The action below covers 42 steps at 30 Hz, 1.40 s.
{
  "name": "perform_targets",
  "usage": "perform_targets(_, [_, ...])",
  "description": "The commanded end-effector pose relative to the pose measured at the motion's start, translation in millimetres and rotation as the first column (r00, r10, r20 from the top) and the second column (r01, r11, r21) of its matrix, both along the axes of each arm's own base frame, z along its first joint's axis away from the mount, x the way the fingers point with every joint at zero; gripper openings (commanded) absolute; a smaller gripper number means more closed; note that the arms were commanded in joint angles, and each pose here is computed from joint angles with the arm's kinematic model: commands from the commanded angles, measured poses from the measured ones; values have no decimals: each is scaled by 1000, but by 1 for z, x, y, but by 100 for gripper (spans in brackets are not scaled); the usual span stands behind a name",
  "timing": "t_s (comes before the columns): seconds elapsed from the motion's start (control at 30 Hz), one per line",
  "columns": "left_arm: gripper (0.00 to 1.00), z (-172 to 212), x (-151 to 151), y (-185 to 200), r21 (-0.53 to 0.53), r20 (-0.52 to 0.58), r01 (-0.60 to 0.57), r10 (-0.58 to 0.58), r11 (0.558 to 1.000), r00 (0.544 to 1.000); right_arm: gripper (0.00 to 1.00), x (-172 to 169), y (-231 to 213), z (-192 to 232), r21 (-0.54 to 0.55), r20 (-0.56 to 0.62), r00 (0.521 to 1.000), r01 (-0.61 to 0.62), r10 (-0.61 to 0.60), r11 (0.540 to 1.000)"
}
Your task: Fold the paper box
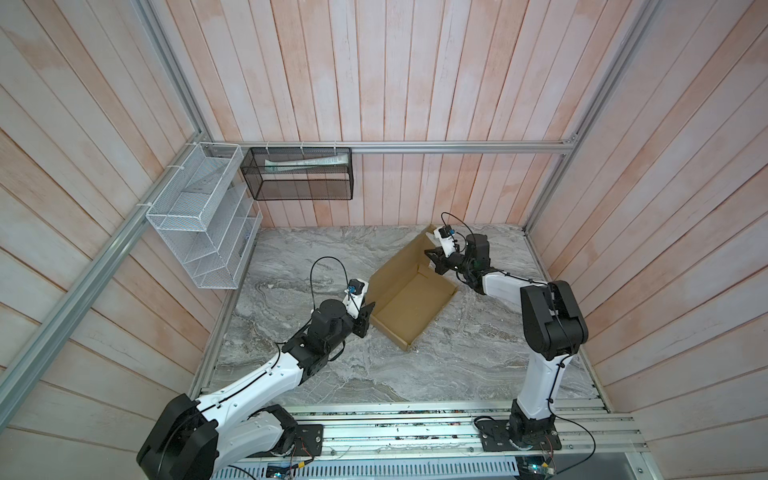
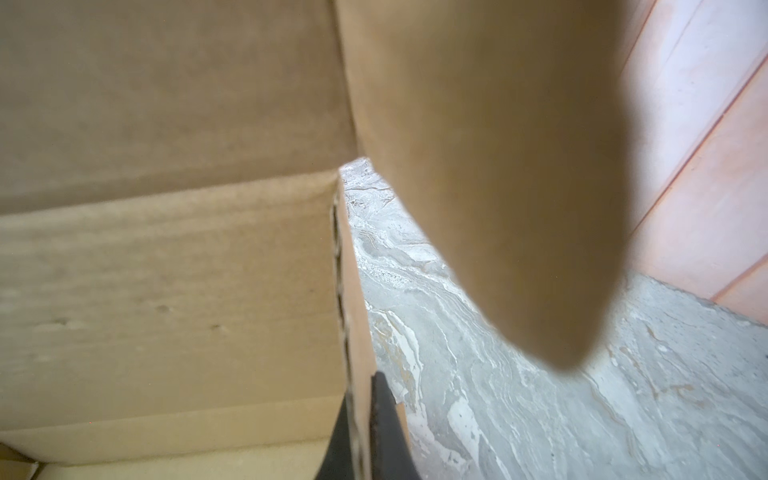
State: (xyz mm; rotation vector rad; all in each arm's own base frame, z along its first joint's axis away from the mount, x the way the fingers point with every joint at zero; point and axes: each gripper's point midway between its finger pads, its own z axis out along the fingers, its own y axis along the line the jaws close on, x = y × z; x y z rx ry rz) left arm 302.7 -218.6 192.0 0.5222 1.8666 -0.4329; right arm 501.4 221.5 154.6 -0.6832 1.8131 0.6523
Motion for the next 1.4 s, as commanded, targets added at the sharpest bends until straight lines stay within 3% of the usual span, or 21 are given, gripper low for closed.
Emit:
perform_targets(0.0, [37, 18, 9, 10, -49, 26, -64, 65, 997, 998, 1, -7, -4, -3, -11, -41, 997, 59, -59, 998])
perform_targets(0.5, [35, 24, 28, 32, -99, 5, -167, 169, 981, 986, 1, -68, 2, -10, -54, -132, 975, 175, -181, 983])
perform_targets(0.73, [32, 16, 32, 35, -105, -14, -180, 180, 978, 984, 2, -93, 6, -7, -74, -99, 970, 213, -220, 974])
perform_targets(1.37, [46, 17, 44, 58, -140, -64, -209, 202, 968, 977, 1, -95, -15, -9, -54, -95, 919, 379, -383, 924])
